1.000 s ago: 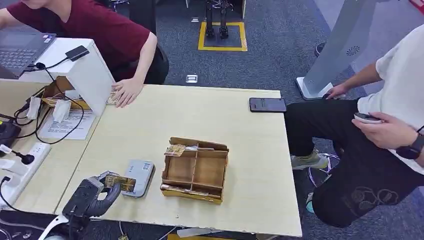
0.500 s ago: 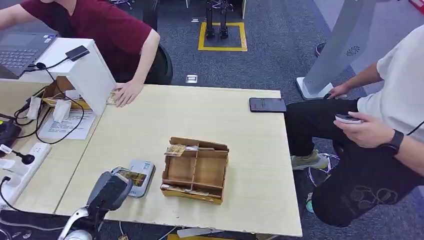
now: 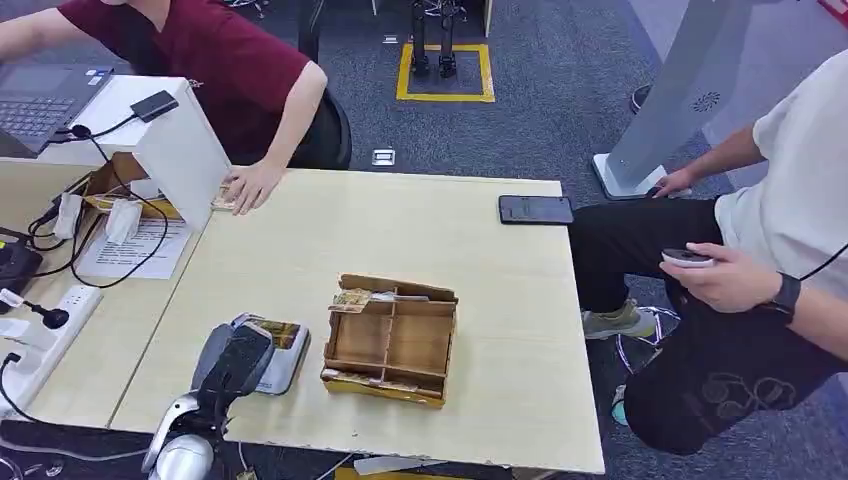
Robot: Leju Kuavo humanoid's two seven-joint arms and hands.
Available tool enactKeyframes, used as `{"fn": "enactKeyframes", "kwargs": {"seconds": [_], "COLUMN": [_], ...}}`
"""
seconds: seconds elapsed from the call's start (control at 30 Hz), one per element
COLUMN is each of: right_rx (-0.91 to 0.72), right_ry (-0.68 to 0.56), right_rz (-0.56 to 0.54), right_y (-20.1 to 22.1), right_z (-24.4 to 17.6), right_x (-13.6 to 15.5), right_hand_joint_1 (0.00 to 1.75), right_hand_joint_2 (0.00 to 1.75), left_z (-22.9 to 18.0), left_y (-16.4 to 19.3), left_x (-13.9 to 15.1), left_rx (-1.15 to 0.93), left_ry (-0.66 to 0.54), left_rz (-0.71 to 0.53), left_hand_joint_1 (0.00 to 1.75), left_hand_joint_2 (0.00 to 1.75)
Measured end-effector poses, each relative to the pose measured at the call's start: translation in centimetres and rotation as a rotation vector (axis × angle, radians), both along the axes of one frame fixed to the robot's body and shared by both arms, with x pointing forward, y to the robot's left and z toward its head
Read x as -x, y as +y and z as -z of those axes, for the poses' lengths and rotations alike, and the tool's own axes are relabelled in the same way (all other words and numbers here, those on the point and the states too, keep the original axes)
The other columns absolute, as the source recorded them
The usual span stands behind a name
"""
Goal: Pass the card to the sensor for recognition and then transmit it.
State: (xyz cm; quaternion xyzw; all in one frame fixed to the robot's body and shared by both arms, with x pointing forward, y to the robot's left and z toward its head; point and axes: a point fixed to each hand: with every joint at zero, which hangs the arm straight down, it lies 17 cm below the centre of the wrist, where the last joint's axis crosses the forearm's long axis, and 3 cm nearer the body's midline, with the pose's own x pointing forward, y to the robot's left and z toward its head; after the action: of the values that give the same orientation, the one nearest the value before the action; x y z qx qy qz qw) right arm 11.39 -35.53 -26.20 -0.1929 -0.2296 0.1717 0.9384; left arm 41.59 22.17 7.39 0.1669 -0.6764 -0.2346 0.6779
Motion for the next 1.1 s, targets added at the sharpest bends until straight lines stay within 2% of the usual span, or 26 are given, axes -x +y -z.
{"fn": "enactKeyframes", "kwargs": {"seconds": [0.23, 0.63, 1.1], "right_rx": [-0.001, -0.002, -0.015], "right_ry": [-0.002, -0.012, -0.012], "right_rz": [-0.004, -0.026, -0.031], "right_y": [0.0, 0.3, 0.6], "right_z": [0.0, -0.1, -0.1], "right_x": [-0.1, -0.6, -0.8], "right_hand_joint_1": [0.0, 0.0, 0.0], "right_hand_joint_2": [1.75, 1.75, 1.75], "left_z": [1.1, 2.5, 3.9], "left_y": [0.1, 2.4, 3.8], "left_x": [0.1, -0.3, -0.4], "left_rx": [-0.013, -0.039, -0.253], "left_ry": [0.025, 0.059, 0.063], "left_rz": [-0.007, -0.065, -0.109], "left_hand_joint_1": [1.75, 1.75, 1.75], "left_hand_joint_2": [1.75, 1.75, 1.75]}}
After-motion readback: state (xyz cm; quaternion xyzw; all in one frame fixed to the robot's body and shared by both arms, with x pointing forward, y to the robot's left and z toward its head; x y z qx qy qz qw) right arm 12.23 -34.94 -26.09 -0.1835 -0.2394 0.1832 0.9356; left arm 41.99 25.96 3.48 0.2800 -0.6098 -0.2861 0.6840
